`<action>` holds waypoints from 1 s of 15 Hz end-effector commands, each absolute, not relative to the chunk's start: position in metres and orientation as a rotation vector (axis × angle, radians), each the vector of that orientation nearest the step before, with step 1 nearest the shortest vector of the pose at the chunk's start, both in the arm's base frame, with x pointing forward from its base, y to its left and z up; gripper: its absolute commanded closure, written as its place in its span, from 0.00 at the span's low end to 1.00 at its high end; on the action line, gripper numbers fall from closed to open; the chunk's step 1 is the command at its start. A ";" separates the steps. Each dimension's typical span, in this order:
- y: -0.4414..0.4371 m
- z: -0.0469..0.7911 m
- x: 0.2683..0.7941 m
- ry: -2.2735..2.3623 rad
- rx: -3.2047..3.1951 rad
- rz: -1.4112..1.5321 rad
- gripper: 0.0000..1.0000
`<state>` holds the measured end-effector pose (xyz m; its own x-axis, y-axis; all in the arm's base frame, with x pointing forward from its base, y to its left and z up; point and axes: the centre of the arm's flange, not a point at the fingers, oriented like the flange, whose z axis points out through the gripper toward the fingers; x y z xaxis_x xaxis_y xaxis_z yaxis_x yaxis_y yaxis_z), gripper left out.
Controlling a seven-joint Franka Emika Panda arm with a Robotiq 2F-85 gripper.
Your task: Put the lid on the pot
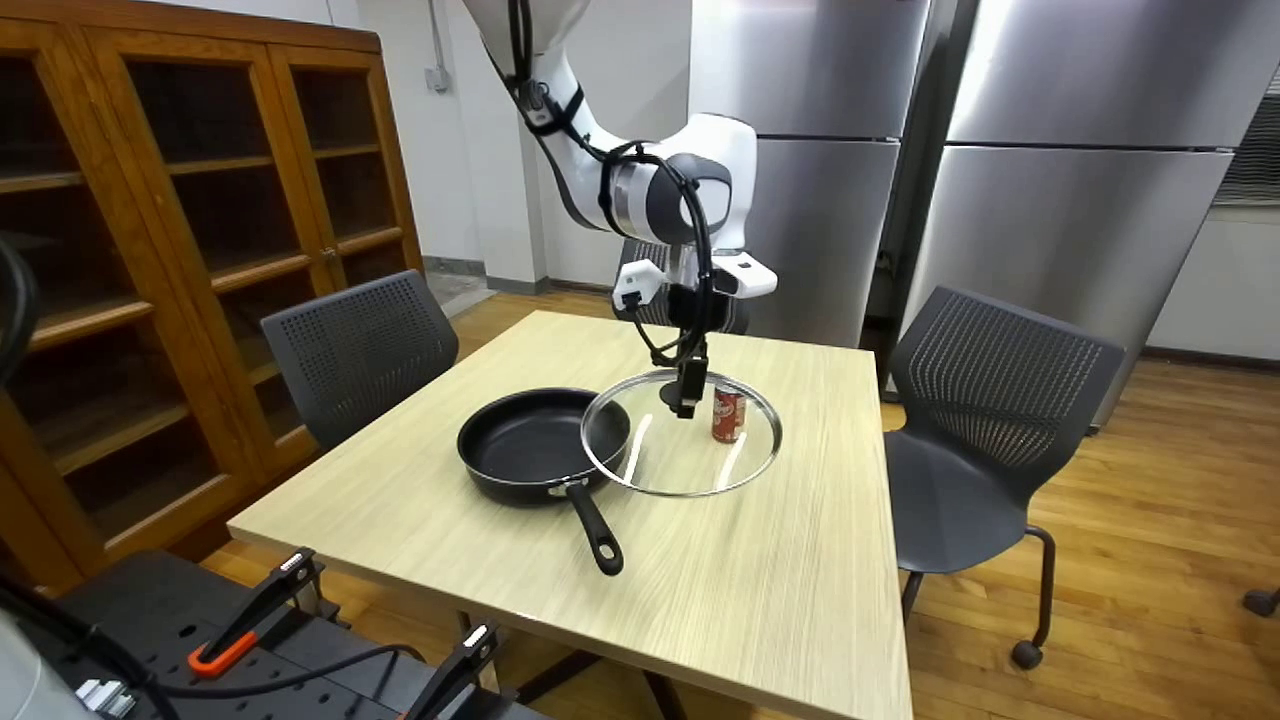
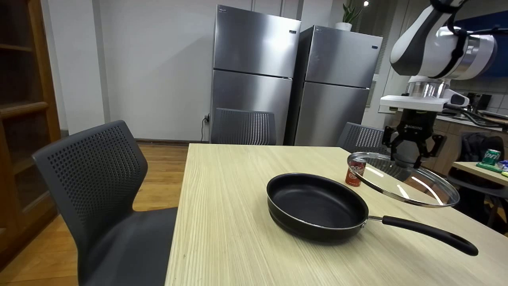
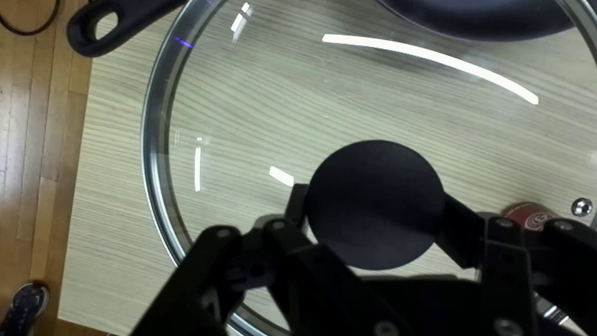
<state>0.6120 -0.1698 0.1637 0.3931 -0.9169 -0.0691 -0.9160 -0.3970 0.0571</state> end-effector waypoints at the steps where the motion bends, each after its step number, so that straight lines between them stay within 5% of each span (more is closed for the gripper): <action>1: -0.131 0.193 0.608 -1.658 2.621 -0.105 0.63; 15: 0.006 0.183 0.625 -1.309 2.699 -0.109 0.63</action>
<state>0.6195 -0.0096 0.1597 0.6050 -0.7962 -0.0104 -0.7857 -0.5991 0.1543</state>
